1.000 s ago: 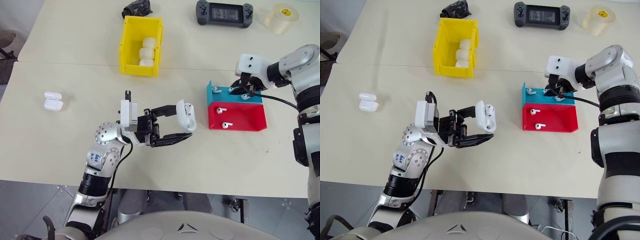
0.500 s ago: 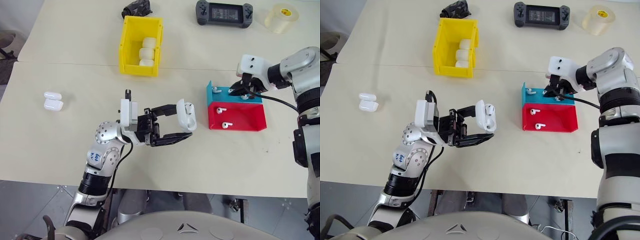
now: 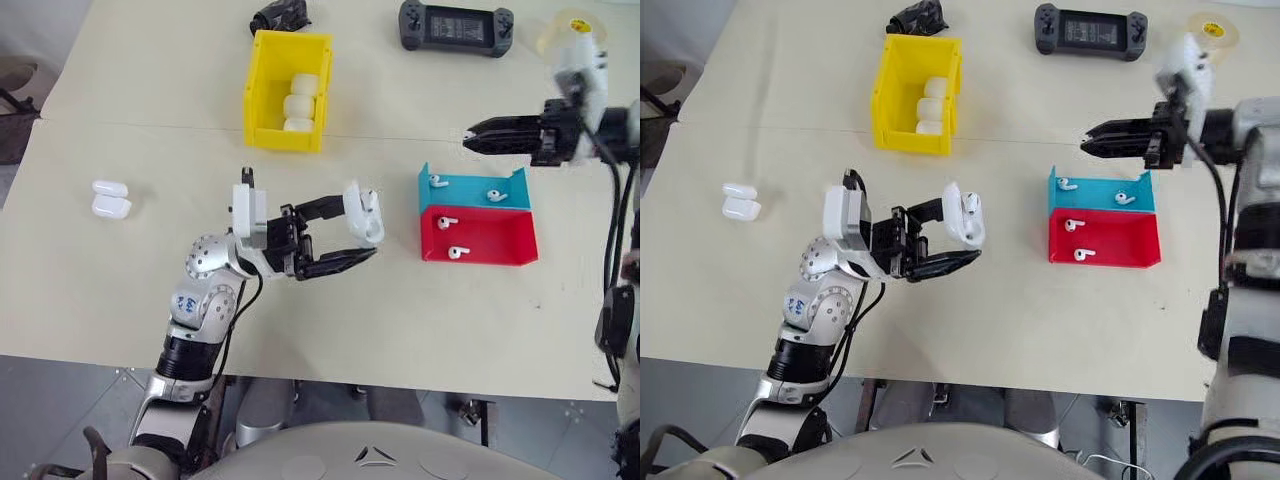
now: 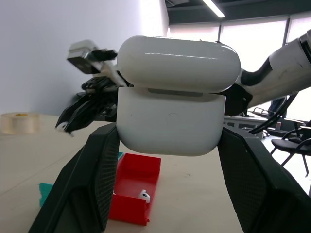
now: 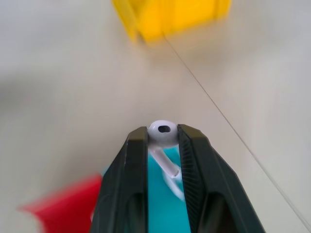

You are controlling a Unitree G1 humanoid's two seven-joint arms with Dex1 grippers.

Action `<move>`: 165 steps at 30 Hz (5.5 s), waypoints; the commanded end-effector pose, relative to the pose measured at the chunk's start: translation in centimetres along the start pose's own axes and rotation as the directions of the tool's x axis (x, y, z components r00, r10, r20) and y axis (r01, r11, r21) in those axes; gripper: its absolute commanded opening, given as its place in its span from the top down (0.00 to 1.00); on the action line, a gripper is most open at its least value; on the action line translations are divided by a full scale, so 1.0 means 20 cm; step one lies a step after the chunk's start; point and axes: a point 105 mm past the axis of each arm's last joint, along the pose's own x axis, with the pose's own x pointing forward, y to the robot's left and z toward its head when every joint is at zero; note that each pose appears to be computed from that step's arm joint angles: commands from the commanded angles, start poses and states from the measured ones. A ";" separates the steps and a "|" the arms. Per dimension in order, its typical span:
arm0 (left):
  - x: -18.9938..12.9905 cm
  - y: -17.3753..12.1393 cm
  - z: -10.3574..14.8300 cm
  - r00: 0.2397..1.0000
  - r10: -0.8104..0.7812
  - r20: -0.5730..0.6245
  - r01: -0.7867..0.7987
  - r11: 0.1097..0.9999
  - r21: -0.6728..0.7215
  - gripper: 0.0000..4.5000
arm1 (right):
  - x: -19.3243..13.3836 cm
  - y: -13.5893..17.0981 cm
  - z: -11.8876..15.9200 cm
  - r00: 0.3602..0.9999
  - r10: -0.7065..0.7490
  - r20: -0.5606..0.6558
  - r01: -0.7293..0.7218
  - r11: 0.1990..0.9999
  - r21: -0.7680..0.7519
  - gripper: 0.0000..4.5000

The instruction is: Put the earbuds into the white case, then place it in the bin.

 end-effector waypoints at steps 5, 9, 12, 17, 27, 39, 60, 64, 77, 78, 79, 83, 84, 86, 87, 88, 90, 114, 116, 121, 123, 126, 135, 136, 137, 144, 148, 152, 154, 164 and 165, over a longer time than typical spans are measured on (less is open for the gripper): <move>0.02 0.07 0.05 0.999 -0.024 0.023 0.023 0.999 0.033 0.40 | 0.02 0.35 0.11 0.909 0.074 0.410 -0.204 0.937 0.282 0.89; 0.03 0.08 0.04 0.999 -0.045 0.008 0.045 0.998 0.038 0.40 | 0.05 0.48 0.08 0.856 0.081 0.511 -0.290 0.894 0.343 0.89; 0.04 0.08 0.03 0.999 -0.052 0.006 0.052 0.998 0.037 0.40 | 0.05 0.53 0.11 0.806 0.064 0.588 -0.329 0.875 0.356 0.89; 0.07 0.08 0.02 0.998 -0.061 0.007 0.060 0.998 0.032 0.40 | 0.11 0.65 0.13 0.751 0.073 0.656 -0.391 0.849 0.354 0.89; 0.13 0.08 0.02 0.997 -0.072 0.015 0.071 0.997 0.030 0.40 | 0.19 0.77 0.12 0.731 0.050 0.680 -0.430 0.808 0.403 0.89; 0.17 0.08 0.04 0.997 -0.072 0.042 0.071 0.997 0.036 0.40 | 0.22 0.78 0.07 0.770 0.064 0.634 -0.416 0.805 0.423 0.89; 0.20 0.12 0.09 0.994 -0.028 0.106 0.024 0.999 0.041 0.40 | 0.30 0.79 -0.05 0.847 0.083 0.525 -0.313 0.876 0.366 0.89; 0.20 0.12 0.10 0.993 -0.026 0.112 0.022 0.999 0.043 0.40 | 0.30 0.78 -0.06 0.851 0.066 0.521 -0.296 0.880 0.372 0.89; 0.20 0.11 0.09 0.993 -0.045 0.109 0.041 0.998 0.041 0.40 | 0.28 0.77 -0.02 0.832 0.080 0.549 -0.308 0.890 0.336 0.10; 0.20 0.11 0.09 0.993 -0.046 0.107 0.042 0.998 0.040 0.40 | 0.28 0.76 -0.02 0.831 0.077 0.551 -0.304 0.892 0.334 0.02; 0.19 0.11 0.09 0.993 -0.048 0.105 0.044 0.998 0.040 0.40 | 0.28 0.76 -0.02 0.830 0.076 0.552 -0.303 0.893 0.333 0.01; 0.17 0.11 0.09 0.995 -0.039 0.095 0.035 0.999 0.038 0.40 | 0.24 0.72 -0.03 0.839 0.041 0.543 -0.261 0.905 0.336 0.01; 0.16 0.11 0.08 0.995 -0.036 0.090 0.033 0.999 0.035 0.40 | 0.22 0.71 -0.05 0.845 0.029 0.534 -0.243 0.910 0.336 0.01; 0.15 0.11 0.08 0.996 -0.032 0.087 0.030 0.999 0.031 0.40 | 0.19 0.69 -0.06 0.851 0.015 0.524 -0.217 0.920 0.327 0.01; 0.14 0.10 0.08 0.996 -0.033 0.085 0.030 0.999 0.030 0.40 | 0.18 0.69 -0.06 0.854 0.012 0.521 -0.211 0.922 0.324 0.01; 0.14 0.10 0.08 0.996 -0.033 0.084 0.031 0.999 0.029 0.40 | 0.18 0.68 -0.07 0.856 0.007 0.517 -0.201 0.925 0.321 0.01; 0.14 0.10 0.08 0.996 -0.034 0.081 0.032 0.999 0.026 0.40 | 0.16 0.66 -0.08 0.870 -0.012 0.493 -0.156 0.942 0.298 0.05; 0.08 0.12 -0.02 0.999 -0.018 -0.037 0.019 1.000 0.022 0.40 | 0.15 0.85 0.02 0.880 0.283 0.381 -0.316 0.948 0.026 0.99; 0.08 0.12 -0.04 0.998 -0.026 -0.052 0.027 0.999 0.021 0.40 | 0.17 0.85 0.02 0.881 0.285 0.378 -0.318 0.948 0.025 0.99; 0.09 0.10 -0.04 0.998 -0.043 -0.042 0.043 0.999 0.015 0.40 | 0.20 0.85 0.01 0.881 0.290 0.374 -0.323 0.946 0.028 0.99; 0.10 0.09 -0.03 0.998 -0.047 -0.036 0.048 0.999 0.015 0.40 | 0.21 0.84 0.01 0.883 0.287 0.370 -0.319 0.947 0.026 0.99; 0.11 0.09 -0.03 0.998 -0.053 -0.029 0.053 0.998 0.014 0.40 | 0.23 0.83 0.01 0.883 0.288 0.370 -0.320 0.947 0.025 0.99; 0.10 0.06 -0.03 0.997 -0.068 -0.027 0.068 0.998 0.014 0.40 | 0.21 0.79 0.01 0.888 0.274 0.370 -0.308 0.951 0.035 0.99; 0.10 0.06 -0.03 0.997 -0.071 -0.026 0.071 0.997 0.012 0.40 | 0.21 0.78 0.01 0.889 0.271 0.368 -0.306 0.951 0.038 0.99; 0.10 0.05 -0.02 0.997 -0.077 -0.022 0.077 0.997 0.010 0.40 | 0.20 0.77 0.00 0.891 0.269 0.365 -0.304 0.952 0.042 0.99; 0.10 0.04 -0.02 0.996 -0.090 -0.013 0.090 0.996 0.003 0.40 | 0.18 0.74 0.00 0.897 0.255 0.362 -0.292 0.955 0.051 0.99; 0.10 0.04 -0.02 0.996 -0.093 -0.010 0.093 0.996 0.002 0.40 | 0.17 0.74 -0.01 0.900 0.257 0.352 -0.296 0.953 0.060 0.99; 0.10 0.04 -0.01 0.996 -0.094 -0.006 0.094 0.996 0.003 0.40 | 0.17 0.74 -0.02 0.900 0.265 0.347 -0.305 0.950 0.065 0.99; 0.10 0.04 -0.01 0.996 -0.090 -0.006 0.090 0.996 0.004 0.40 | 0.16 0.74 -0.02 0.900 0.266 0.346 -0.306 0.950 0.065 0.99; 0.02 0.04 -0.02 0.998 -0.057 -0.025 0.057 0.998 0.003 0.40 | 0.00 0.50 -0.08 0.960 0.023 0.280 -0.060 0.991 0.124 0.95; 0.01 0.03 -0.01 0.999 -0.051 -0.019 0.051 0.999 -0.002 0.40 | -0.04 0.45 -0.12 0.969 -0.013 0.248 -0.019 0.992 0.124 0.91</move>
